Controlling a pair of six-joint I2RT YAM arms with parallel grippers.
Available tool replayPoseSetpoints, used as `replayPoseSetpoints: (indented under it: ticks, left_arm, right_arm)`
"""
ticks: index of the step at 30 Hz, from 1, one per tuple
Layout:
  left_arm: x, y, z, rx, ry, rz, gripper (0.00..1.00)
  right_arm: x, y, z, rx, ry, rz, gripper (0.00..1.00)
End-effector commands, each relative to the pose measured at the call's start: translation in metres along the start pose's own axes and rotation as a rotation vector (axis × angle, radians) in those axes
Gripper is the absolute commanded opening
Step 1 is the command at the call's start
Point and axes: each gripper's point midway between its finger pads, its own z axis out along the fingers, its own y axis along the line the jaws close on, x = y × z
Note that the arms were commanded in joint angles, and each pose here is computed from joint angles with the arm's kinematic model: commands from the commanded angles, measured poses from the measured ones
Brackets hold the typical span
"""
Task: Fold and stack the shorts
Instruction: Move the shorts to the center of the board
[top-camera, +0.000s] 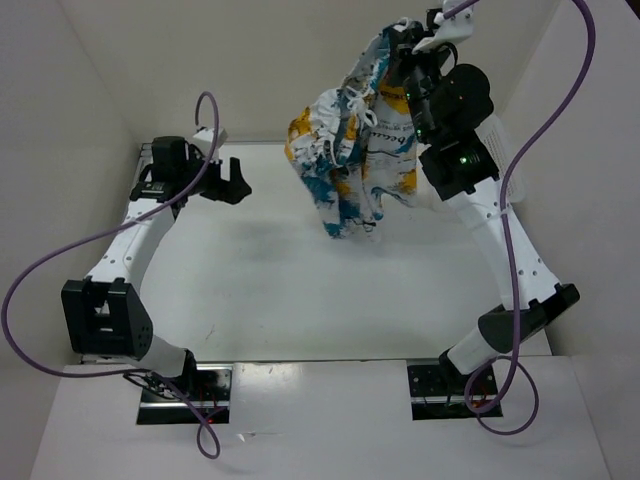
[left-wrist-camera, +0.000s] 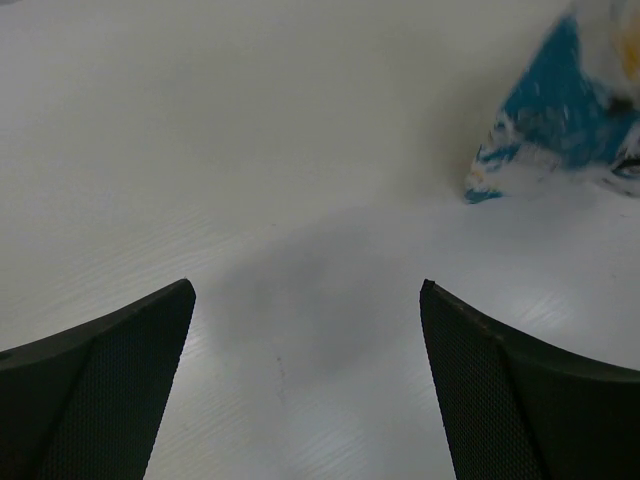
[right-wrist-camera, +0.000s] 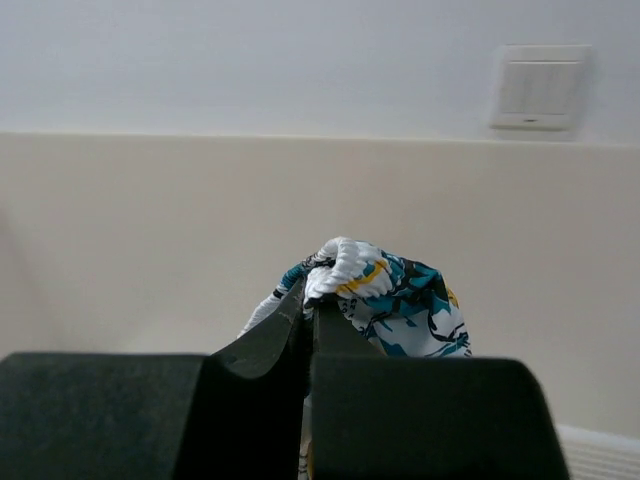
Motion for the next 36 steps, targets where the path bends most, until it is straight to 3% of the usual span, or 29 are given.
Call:
replayPoseSetpoints:
  ticks: [1, 4, 5, 6, 8, 9, 11, 12, 14, 17, 21, 22, 23, 25, 29, 36]
  left_arm:
    - [-0.022, 0.036, -0.032, -0.161, -0.097, 0.017, 1.0]
    - [-0.018, 0.047, -0.048, -0.214, -0.109, 0.005, 1.0]
    - [-0.018, 0.049, -0.055, -0.229, -0.12, 0.003, 1.0]
    - [-0.016, 0.05, -0.057, -0.239, -0.118, 0.002, 1.0]
    - [-0.008, 0.054, -0.059, -0.257, -0.108, -0.009, 1.0]
    - [0.0, 0.052, -0.06, -0.255, -0.092, -0.018, 1.0]
    - [0.001, 0.05, -0.062, -0.256, -0.095, -0.016, 1.0]
    - [0.009, 0.05, -0.06, -0.253, -0.073, -0.028, 1.0]
    - [0.016, 0.049, -0.061, -0.251, -0.05, -0.04, 1.0]
    - [0.032, 0.047, -0.06, -0.247, -0.014, -0.06, 1.0]
    - [0.048, 0.042, -0.056, -0.218, 0.02, -0.08, 1.0]
    - [0.048, 0.038, -0.054, -0.208, 0.022, -0.073, 1.0]
    - [0.05, 0.036, -0.05, -0.199, 0.033, -0.074, 1.0]
    - [0.05, 0.033, -0.048, -0.191, 0.035, -0.069, 1.0]
    - [0.055, 0.027, -0.041, -0.156, 0.052, -0.073, 1.0]
    - [0.074, 0.004, -0.036, -0.04, 0.098, -0.102, 1.0]
  right_arm:
    - [0.012, 0.044, 0.004, -0.127, 0.066, 0.153, 0.0]
    - [0.049, 0.058, 0.008, -0.139, 0.179, 0.245, 0.02]
    - [0.072, 0.05, 0.012, -0.118, 0.224, 0.251, 0.1]
    - [0.087, 0.047, 0.011, -0.122, 0.255, 0.263, 0.28]
    - [0.146, 0.032, 0.01, -0.081, 0.368, 0.273, 0.55]
    - [0.188, 0.009, 0.016, -0.06, 0.444, 0.266, 0.87]
    - [0.256, -0.025, 0.012, 0.025, 0.626, 0.268, 0.97]
    - [0.305, -0.05, 0.009, 0.076, 0.722, 0.26, 0.99]
    - [0.326, -0.044, -0.007, -0.05, 0.791, 0.132, 0.99]
    - [0.306, 0.016, -0.034, -0.243, 0.794, 0.04, 0.99]
    - [0.329, 0.029, -0.086, -0.339, 0.917, 0.04, 0.99]
    - [0.352, 0.023, -0.111, -0.324, 0.989, 0.032, 0.99]
    - [0.367, 0.019, -0.125, -0.312, 1.032, 0.025, 0.91]
    - [0.392, 0.01, -0.154, -0.284, 1.12, 0.043, 0.86]
    - [0.427, -0.014, -0.165, -0.155, 1.193, 0.164, 0.69]
    - [0.476, -0.001, -0.169, -0.143, 1.278, 0.309, 0.64]
